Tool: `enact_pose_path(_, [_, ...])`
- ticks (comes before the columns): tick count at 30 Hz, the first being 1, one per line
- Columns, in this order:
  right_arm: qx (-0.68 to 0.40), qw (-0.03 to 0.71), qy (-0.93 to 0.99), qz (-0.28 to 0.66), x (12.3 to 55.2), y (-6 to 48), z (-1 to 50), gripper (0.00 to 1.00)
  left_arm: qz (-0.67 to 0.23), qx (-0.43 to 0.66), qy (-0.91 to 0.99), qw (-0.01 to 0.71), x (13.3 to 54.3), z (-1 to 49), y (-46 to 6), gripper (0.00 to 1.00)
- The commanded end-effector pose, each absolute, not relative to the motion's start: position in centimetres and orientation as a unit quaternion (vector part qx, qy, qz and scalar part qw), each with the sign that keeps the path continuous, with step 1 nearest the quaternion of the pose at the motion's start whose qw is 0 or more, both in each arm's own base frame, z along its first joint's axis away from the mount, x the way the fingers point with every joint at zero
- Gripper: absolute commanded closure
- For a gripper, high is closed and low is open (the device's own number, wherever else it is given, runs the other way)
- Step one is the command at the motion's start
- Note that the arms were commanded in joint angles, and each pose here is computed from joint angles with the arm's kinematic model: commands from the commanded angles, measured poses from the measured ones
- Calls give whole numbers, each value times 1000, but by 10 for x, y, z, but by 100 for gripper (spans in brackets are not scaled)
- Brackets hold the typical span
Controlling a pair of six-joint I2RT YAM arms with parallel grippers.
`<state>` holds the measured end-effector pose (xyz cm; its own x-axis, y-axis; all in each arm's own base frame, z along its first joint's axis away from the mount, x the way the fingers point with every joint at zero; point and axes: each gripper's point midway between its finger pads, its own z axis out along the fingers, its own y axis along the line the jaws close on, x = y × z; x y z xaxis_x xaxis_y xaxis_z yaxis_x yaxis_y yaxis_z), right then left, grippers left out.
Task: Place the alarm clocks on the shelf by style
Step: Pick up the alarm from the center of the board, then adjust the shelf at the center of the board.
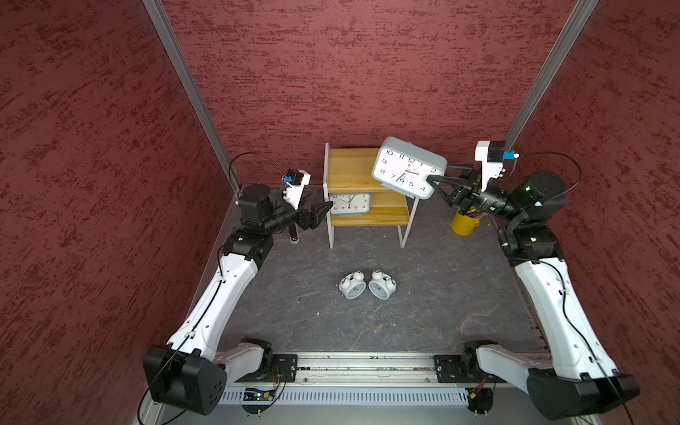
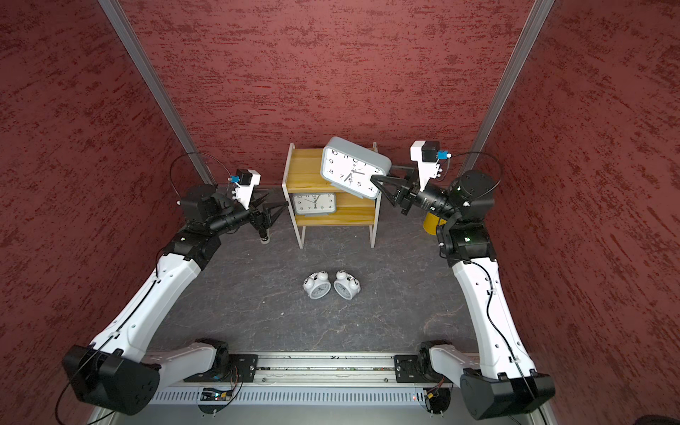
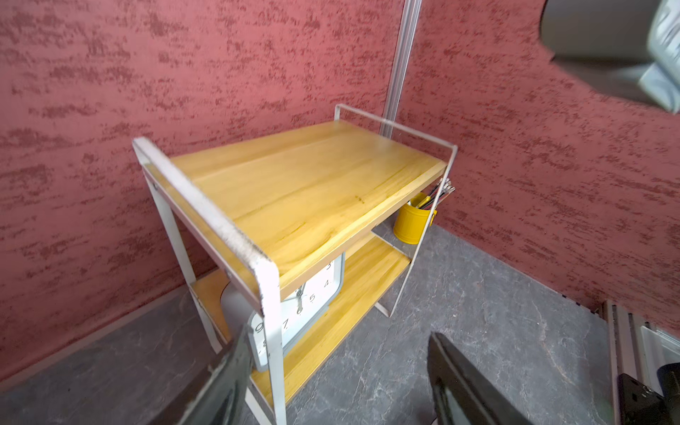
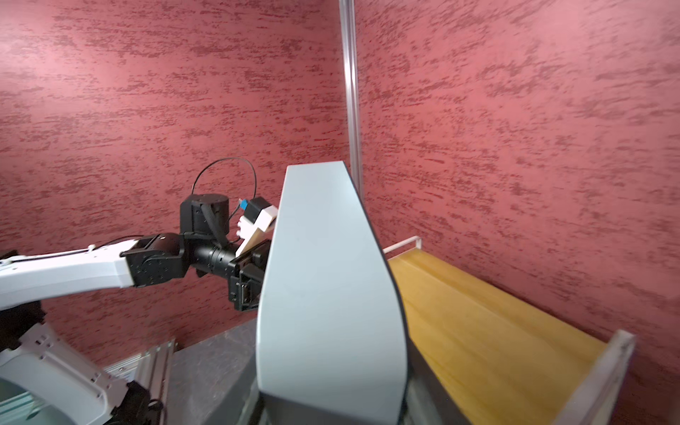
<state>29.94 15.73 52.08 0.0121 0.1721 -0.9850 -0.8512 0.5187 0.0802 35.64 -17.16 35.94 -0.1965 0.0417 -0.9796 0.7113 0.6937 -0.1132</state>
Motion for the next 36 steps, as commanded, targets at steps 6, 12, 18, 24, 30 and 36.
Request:
enact_pose_path(6, [-196, 707, 603, 312, 334, 98, 549, 80, -277, 248, 740, 560, 388, 328, -171, 25])
enact_pose_path(12, [-118, 713, 651, 231, 357, 55, 532, 81, -282, 245, 745, 553, 406, 316, -176, 39])
enact_pose_path(18, [-76, 691, 697, 175, 376, 31, 495, 80, -271, 231, 754, 553, 417, 308, -174, 50])
enact_pose_path(24, [-66, 663, 727, 165, 388, 25, 453, 79, -248, 219, 764, 553, 425, 298, -167, 56])
enact_pose_path(30, [-60, 627, 763, 147, 397, 19, 406, 79, -241, 217, 768, 552, 428, 291, -161, 58])
enact_pose_path(36, [-96, 599, 775, 177, 398, 34, 373, 78, -217, 194, 777, 557, 437, 287, -150, 61])
